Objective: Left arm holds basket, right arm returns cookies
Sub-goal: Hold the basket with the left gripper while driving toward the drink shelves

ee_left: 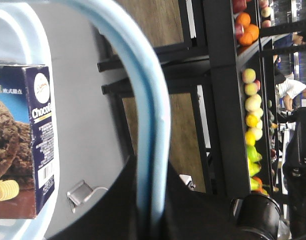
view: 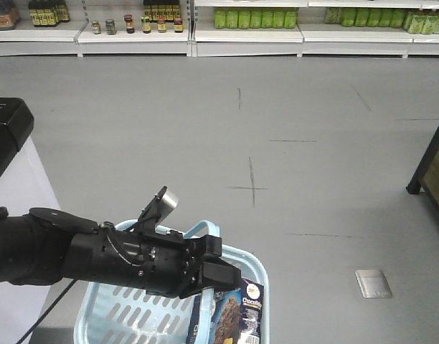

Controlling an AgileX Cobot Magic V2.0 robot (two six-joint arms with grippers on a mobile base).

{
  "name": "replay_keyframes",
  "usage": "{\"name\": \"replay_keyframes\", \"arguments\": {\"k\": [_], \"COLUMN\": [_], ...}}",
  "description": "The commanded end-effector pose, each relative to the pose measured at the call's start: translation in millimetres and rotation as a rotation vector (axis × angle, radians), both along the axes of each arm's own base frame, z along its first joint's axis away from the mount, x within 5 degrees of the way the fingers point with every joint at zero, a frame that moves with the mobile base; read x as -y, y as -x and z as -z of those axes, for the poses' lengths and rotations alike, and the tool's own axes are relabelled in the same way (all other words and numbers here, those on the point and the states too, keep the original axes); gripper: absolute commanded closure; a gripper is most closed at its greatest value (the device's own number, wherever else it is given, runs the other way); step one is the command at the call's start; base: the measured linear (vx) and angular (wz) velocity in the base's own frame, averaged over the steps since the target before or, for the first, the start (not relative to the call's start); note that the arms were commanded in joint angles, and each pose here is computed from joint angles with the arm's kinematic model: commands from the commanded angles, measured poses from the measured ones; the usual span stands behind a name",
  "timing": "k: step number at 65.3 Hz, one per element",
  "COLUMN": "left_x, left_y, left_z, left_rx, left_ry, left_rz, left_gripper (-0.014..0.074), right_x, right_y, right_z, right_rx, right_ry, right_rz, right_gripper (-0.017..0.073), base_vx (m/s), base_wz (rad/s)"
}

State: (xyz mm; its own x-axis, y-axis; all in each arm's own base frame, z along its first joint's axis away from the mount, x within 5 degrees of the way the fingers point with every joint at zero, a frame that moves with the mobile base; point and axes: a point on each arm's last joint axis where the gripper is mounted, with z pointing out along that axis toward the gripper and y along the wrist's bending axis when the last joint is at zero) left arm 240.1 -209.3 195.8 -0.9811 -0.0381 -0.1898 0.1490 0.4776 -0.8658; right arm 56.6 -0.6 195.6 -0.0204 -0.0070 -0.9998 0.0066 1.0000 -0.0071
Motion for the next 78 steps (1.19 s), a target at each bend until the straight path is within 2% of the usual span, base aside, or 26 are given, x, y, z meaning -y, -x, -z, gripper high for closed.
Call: {"name": "replay_keyframes", "arguments": {"k": [1,78], "left_x": [4.6,4.7], "left_y": [2.1,2.2], "left_z": [-27.6,-27.7], "left_rx": [0.033,0.033], "left_ry": [0.111,0.111], "left_rz": [0.013,0.013], "left_gripper": [0.0600,0.0600], "right_x": [-0.2,-0.2], "right_y": [0.7,0.7], "right_z": [-7.6,-7.5], "right_rx": [0.086,0.085], "right_ry": [0.007,0.007], "right_rz": [0.001,0.001], "right_gripper": [0.0568,0.0568], "base_vx": [0.40,0.42], "base_wz": [0.09,0.01]}}
